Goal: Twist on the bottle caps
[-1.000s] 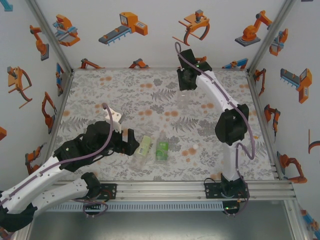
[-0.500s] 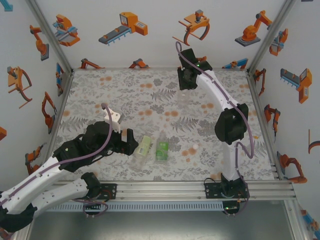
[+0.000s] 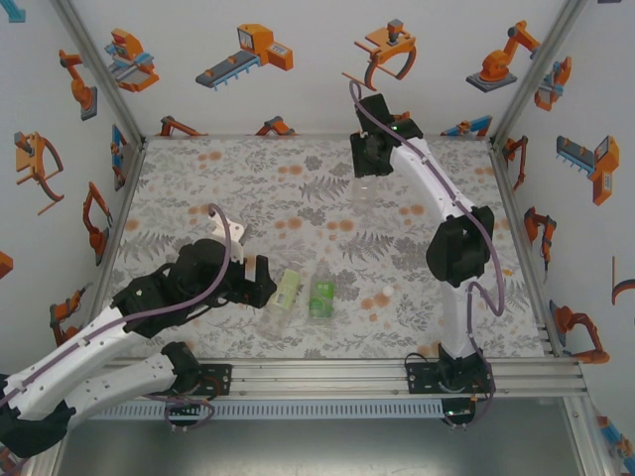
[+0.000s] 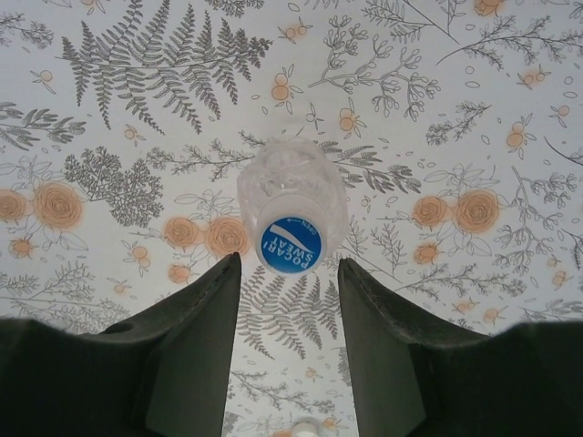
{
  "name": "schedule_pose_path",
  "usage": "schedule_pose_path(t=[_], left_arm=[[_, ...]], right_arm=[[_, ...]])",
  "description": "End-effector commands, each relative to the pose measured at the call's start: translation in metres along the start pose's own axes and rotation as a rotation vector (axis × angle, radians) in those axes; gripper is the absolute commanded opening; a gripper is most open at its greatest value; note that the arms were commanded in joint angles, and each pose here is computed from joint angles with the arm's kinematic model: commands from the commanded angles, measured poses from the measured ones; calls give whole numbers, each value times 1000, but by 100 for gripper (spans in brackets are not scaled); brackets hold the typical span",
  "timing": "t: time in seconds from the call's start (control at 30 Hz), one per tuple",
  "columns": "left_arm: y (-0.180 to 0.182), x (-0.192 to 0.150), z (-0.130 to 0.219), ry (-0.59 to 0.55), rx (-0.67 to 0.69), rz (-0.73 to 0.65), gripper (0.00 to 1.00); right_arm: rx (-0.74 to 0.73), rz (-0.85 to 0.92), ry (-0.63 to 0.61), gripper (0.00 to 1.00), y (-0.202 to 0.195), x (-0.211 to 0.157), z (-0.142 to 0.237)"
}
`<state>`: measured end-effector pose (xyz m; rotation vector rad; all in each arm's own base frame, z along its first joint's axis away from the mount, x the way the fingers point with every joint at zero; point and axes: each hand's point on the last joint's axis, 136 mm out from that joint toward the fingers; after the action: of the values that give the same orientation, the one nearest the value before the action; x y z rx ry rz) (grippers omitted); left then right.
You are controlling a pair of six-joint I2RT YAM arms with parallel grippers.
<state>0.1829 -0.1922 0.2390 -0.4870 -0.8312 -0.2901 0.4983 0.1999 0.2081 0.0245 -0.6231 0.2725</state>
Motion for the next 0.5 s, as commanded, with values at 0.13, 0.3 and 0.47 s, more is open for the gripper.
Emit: schedule_pose_path(t=[0.13,0.3,0.47], left_arm=[[-5,-11,-18,90,2,13,85],[-9,-26,-41,194,23,18,84],[-9,-42,-65,303,67,18,83]], right_arm=[[15,-9,-75,46,-10,7,75],[28,-34,-66,47,-13,-16,95],[42,-73,-57,46,-15,-45,111]])
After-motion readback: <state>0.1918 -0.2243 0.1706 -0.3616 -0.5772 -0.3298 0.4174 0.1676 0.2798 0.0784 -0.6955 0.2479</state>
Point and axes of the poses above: each hand's point on the last joint's axis, 136 mm out from that joint toward the fingers, its own z axis back along the fingers, its own y axis along the line the jaws close on, x = y × z, and after that the axes turned 5 degrees about z, right-handed
